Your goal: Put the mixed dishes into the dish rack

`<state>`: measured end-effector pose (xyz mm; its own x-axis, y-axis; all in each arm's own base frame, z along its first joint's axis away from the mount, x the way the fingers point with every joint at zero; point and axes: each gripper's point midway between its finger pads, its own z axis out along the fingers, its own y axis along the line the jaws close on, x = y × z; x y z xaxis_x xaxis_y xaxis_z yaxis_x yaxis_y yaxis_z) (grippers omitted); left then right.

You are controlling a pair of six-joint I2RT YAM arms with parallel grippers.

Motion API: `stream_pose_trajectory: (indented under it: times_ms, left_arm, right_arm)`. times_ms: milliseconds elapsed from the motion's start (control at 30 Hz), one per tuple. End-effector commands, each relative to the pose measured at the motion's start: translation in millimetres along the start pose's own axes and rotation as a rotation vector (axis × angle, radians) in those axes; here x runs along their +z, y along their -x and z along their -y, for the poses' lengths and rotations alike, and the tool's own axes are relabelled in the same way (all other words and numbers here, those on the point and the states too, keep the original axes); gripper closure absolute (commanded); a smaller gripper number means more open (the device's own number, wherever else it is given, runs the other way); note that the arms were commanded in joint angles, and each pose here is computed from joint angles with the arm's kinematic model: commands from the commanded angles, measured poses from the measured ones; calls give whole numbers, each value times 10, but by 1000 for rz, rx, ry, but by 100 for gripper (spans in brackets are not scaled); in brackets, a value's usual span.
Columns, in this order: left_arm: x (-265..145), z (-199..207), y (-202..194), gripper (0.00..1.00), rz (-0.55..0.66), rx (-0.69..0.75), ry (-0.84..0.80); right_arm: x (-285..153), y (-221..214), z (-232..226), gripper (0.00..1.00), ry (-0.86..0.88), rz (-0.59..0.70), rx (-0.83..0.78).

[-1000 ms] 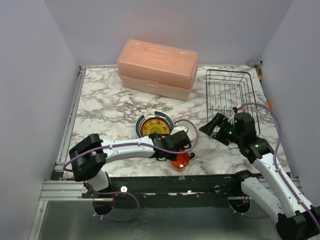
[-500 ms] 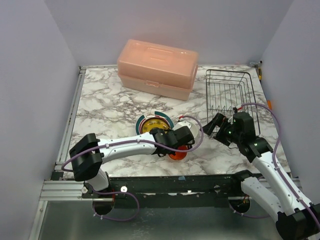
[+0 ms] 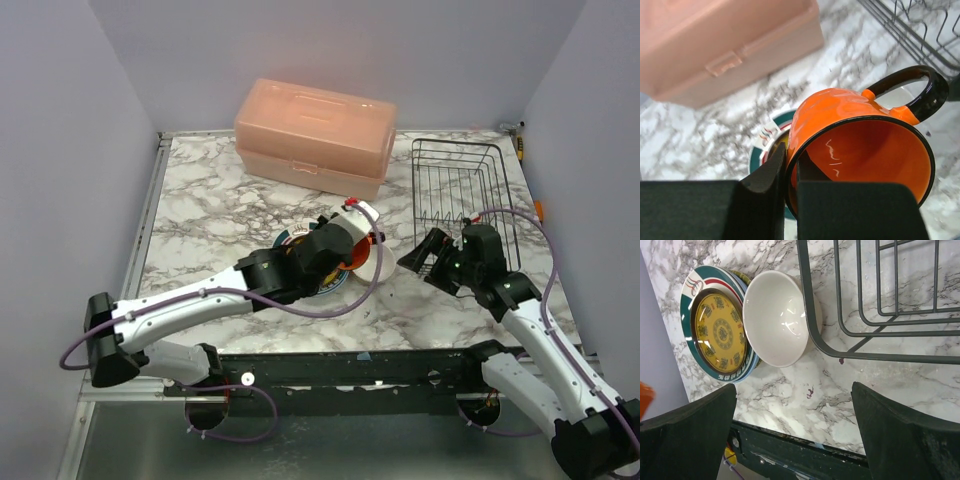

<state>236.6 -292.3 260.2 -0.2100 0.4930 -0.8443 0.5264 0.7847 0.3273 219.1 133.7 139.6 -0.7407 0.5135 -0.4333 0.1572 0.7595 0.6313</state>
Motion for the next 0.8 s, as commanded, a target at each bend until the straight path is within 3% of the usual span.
stream_pose_trajectory:
  times_ms: [0,333,633,767]
  left_arm:
    - [-200,-422,434,100,285,-20,106]
    - [-490,-677,405,100,538,-84,159]
    - [-415,-696,334,100,508,20,208]
    - [-377,-694,310,100,489,62,223]
  right_arm:
    - [27,-120,-36,0,20,-66,16]
    - [104,-209,-368,0,178,-178,42]
    - [41,-149,-916,0,371,-329,8]
    - [-141,-154,-1188,1,470,-461,-70]
